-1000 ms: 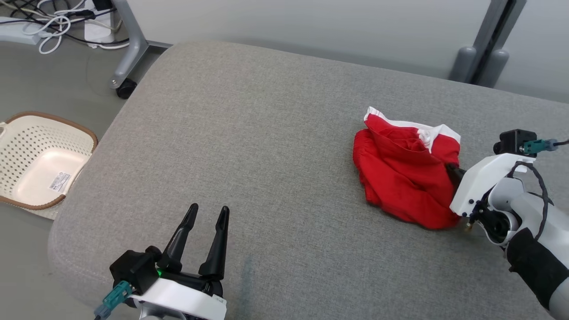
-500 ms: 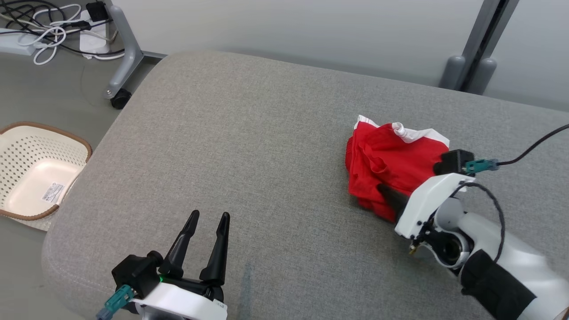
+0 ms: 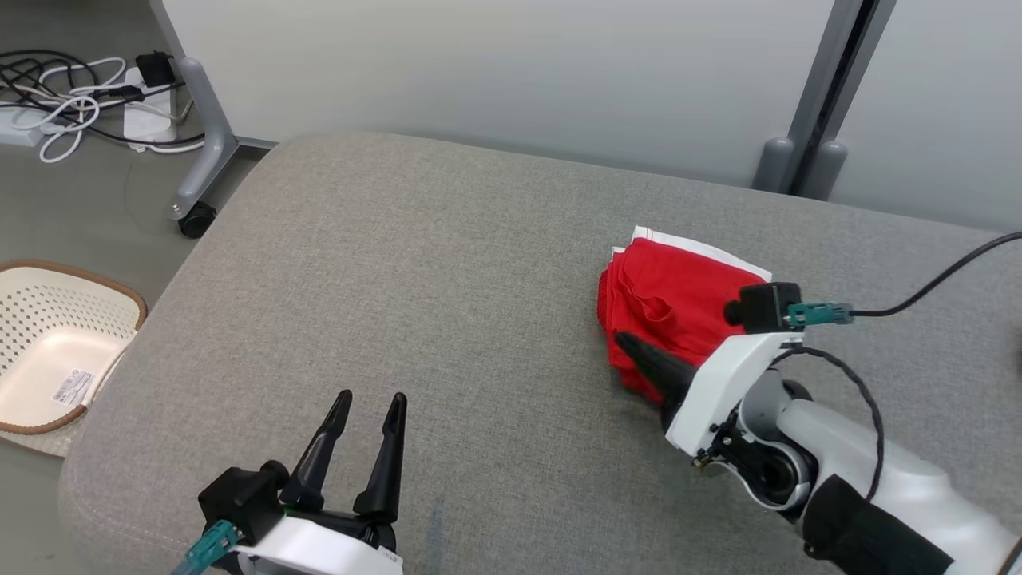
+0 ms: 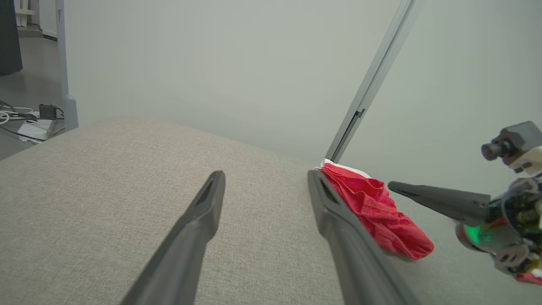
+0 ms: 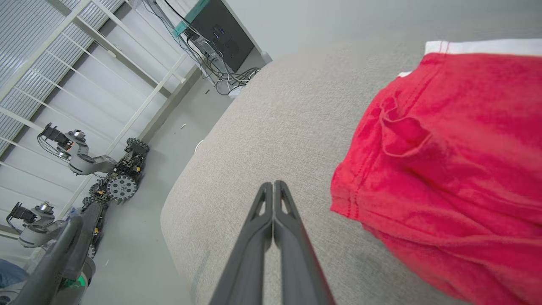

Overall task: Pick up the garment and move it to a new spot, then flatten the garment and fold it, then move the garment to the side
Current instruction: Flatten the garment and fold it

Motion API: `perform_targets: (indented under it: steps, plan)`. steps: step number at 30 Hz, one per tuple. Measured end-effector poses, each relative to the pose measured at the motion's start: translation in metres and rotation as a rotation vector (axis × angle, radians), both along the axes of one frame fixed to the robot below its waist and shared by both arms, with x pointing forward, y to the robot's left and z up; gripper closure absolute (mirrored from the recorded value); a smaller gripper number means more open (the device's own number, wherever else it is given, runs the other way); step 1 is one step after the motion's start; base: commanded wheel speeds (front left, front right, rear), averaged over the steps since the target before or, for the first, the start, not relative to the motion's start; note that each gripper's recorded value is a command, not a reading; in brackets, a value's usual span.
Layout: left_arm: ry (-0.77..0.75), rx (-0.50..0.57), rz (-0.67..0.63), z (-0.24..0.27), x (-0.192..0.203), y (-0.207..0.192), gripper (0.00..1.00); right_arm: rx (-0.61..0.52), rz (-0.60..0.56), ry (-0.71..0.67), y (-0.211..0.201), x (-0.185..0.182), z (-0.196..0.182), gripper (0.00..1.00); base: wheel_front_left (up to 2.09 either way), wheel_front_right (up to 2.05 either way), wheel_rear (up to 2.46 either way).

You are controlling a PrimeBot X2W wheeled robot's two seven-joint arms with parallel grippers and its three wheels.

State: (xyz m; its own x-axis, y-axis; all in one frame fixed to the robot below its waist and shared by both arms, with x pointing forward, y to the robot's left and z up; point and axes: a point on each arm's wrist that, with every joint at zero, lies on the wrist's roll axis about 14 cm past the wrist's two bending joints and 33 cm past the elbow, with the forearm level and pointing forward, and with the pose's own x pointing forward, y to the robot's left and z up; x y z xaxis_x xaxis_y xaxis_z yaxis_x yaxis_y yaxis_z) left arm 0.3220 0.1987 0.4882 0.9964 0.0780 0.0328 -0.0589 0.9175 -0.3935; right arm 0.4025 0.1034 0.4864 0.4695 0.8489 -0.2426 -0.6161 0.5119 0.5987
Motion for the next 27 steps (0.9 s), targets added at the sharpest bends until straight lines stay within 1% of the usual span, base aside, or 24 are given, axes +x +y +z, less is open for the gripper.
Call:
perform_targets:
  steps: [4, 7, 11, 14, 19, 22, 27]
  plan:
    - [-0.003, -0.001, -0.008, 0.000, -0.003, -0.003, 0.00, 0.017, -0.086, -0.078, -0.027, 0.019, 0.015, 1.00, 0.00, 0.00, 0.00]
    - [-0.014, 0.002, -0.015, 0.003, -0.002, -0.005, 0.00, 0.014, -0.166, -0.115, -0.055, 0.034, 0.019, 1.00, 0.00, 0.00, 0.00]
    - [-0.021, 0.003, -0.025, 0.005, 0.001, -0.007, 0.00, -0.014, -0.268, -0.145, -0.093, 0.054, 0.019, 1.00, 0.00, 0.00, 0.00]
    - [-0.014, 0.003, -0.031, 0.004, 0.004, -0.009, 0.00, -0.041, -0.312, -0.141, -0.111, 0.064, 0.011, 1.00, 0.00, 0.00, 0.00]
    - [0.007, 0.000, -0.041, -0.003, 0.007, -0.013, 0.00, -0.078, -0.326, -0.123, -0.115, 0.082, 0.005, 1.00, 0.00, 0.00, 0.00]
    - [0.015, -0.004, -0.032, -0.004, 0.009, -0.010, 0.00, -0.109, -0.324, -0.084, -0.114, 0.095, 0.000, 1.00, 0.00, 0.00, 0.00]
    - [0.037, -0.013, 0.006, -0.010, 0.006, 0.001, 0.00, -0.192, -0.268, 0.015, -0.105, 0.109, -0.018, 1.00, 0.00, 0.00, 0.00]
